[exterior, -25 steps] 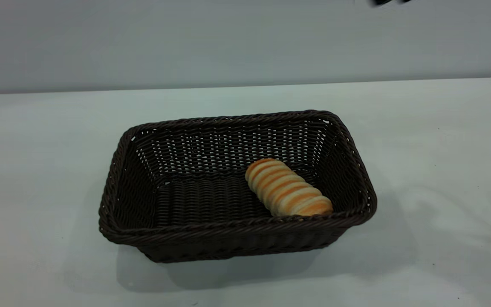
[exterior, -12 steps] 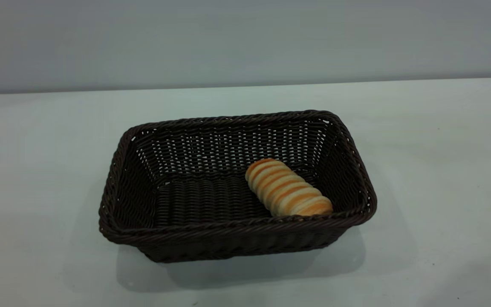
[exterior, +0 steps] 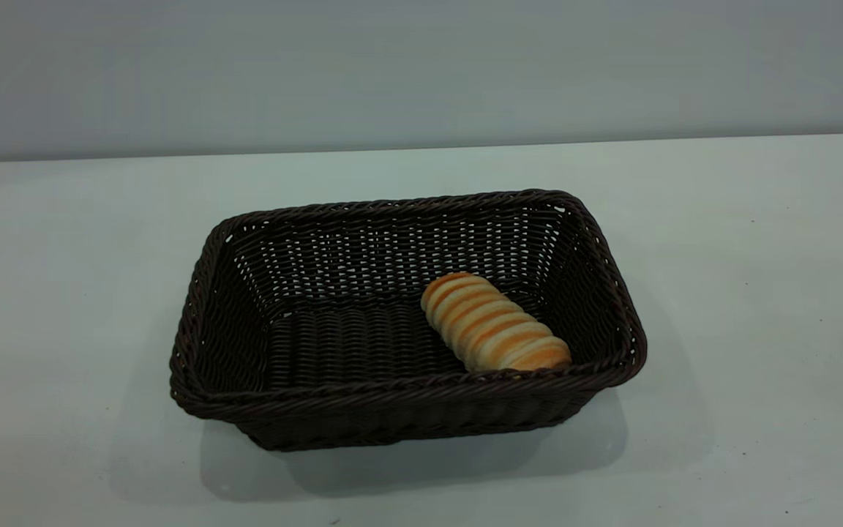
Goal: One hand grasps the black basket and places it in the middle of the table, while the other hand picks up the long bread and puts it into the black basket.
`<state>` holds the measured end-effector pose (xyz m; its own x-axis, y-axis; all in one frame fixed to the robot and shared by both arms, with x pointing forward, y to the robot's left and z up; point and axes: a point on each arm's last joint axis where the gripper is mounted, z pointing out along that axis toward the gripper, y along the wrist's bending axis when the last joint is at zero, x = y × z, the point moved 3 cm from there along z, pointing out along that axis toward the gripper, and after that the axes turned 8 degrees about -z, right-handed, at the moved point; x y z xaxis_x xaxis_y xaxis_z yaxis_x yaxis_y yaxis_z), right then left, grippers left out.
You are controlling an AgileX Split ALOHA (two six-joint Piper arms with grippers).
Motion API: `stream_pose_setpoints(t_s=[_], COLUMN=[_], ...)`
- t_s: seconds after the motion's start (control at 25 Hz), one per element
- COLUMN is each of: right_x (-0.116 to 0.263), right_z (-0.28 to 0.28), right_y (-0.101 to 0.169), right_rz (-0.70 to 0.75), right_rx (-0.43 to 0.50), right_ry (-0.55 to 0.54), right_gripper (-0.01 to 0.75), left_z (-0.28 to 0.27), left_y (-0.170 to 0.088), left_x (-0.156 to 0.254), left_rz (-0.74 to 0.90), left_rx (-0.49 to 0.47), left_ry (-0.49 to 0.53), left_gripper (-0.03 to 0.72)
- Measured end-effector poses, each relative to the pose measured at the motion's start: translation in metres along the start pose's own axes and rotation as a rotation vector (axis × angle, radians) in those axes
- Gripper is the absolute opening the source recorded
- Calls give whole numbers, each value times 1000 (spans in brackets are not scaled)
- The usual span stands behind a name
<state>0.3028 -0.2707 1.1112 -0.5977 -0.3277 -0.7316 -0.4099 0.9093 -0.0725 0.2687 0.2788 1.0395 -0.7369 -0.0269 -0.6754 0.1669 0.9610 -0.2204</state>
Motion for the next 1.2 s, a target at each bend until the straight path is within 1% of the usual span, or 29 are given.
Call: stream_pose_setpoints(t_s=[0.2,0.36,0.48,0.56,0.8,0.96,1.08,1.2], right_x=[46,72,83,88,92,91,91,91], right_z=[9,18,23,25,31,31,31,31], right_y=[3,7,7,5,1,1,1,1], right_rz=[15,24,18,10,19,21,22,24], right_rx=[62,73,93,117,147,151,150,148], right_ry=[-46,-70,-77,-74,-72,-76,-77,-78], right_gripper=[398,398,398,398,398,398,398,398], left_z=[3,3,3,4,13,13,15,18], left_y=[3,7,9,9,12,12,13,15], left_x=[6,5,5,6,11,11,16,19], left_rz=[3,16,20,21,18,18,18,18], left_rx=[-10,-47,-59,-63,-68,-68,-79,-85], left_ry=[0,-5,-6,-4,19,18,56,71], left_gripper=[586,586,586,586,586,586,586,586])
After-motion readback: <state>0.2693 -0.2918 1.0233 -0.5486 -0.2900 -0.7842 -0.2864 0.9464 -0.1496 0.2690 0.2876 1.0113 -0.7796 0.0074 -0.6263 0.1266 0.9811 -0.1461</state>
